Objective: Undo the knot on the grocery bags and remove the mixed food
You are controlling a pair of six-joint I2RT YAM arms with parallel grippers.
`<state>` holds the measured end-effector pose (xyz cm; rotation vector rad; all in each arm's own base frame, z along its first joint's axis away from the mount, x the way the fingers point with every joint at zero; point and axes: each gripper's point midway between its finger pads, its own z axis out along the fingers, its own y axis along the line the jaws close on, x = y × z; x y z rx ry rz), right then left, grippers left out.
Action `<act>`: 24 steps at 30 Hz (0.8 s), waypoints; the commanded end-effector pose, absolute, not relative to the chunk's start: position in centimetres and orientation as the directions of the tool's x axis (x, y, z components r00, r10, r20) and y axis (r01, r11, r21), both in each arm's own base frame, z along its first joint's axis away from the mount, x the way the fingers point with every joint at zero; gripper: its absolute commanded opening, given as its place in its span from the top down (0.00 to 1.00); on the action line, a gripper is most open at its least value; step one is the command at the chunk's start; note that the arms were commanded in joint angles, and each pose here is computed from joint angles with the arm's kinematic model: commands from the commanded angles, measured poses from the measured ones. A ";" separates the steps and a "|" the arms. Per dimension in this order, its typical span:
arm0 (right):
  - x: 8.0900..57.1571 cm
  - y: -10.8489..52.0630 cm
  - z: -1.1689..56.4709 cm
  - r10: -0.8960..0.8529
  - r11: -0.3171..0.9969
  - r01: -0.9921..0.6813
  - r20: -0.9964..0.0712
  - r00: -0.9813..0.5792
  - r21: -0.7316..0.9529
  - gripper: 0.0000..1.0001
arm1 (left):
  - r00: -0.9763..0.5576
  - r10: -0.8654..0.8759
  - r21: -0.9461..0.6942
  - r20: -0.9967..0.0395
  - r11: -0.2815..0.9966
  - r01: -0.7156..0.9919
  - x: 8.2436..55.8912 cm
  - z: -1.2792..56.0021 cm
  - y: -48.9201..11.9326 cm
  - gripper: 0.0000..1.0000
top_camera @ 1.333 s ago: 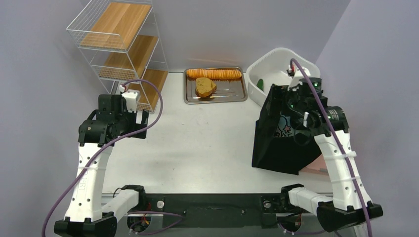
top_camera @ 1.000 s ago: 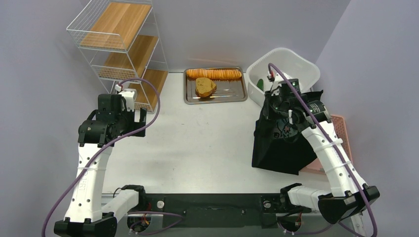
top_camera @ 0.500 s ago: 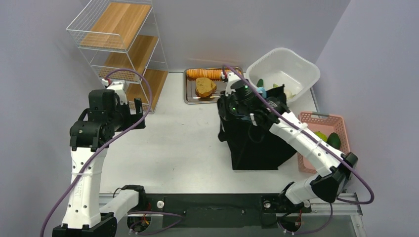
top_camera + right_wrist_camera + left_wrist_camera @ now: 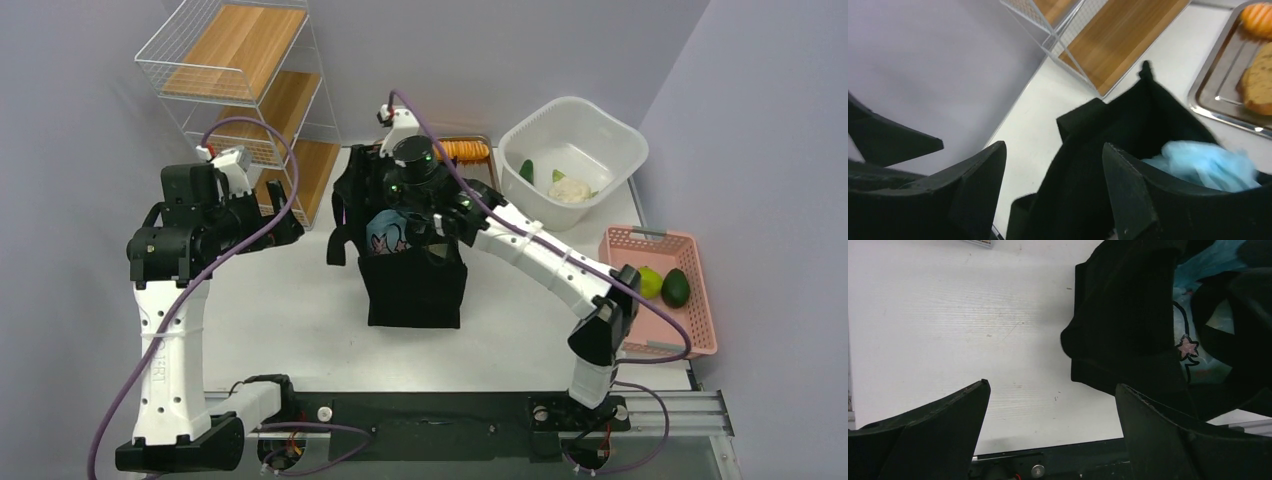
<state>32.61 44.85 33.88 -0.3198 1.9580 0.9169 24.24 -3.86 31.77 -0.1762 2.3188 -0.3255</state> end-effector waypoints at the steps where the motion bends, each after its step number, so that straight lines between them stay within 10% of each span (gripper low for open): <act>1: 32.5 38.7 43.2 0.241 0.676 -0.613 -0.909 -0.340 0.409 0.34 | -0.625 -0.204 -0.322 -0.754 0.943 0.080 25.2 34.5 -5.0 0.03; 24: 34.8 31.7 34.5 -0.276 0.806 -0.588 -0.920 -0.279 -0.064 0.40 | -0.531 -0.142 -0.369 -0.836 0.861 0.350 24.4 35.8 -8.8 0.04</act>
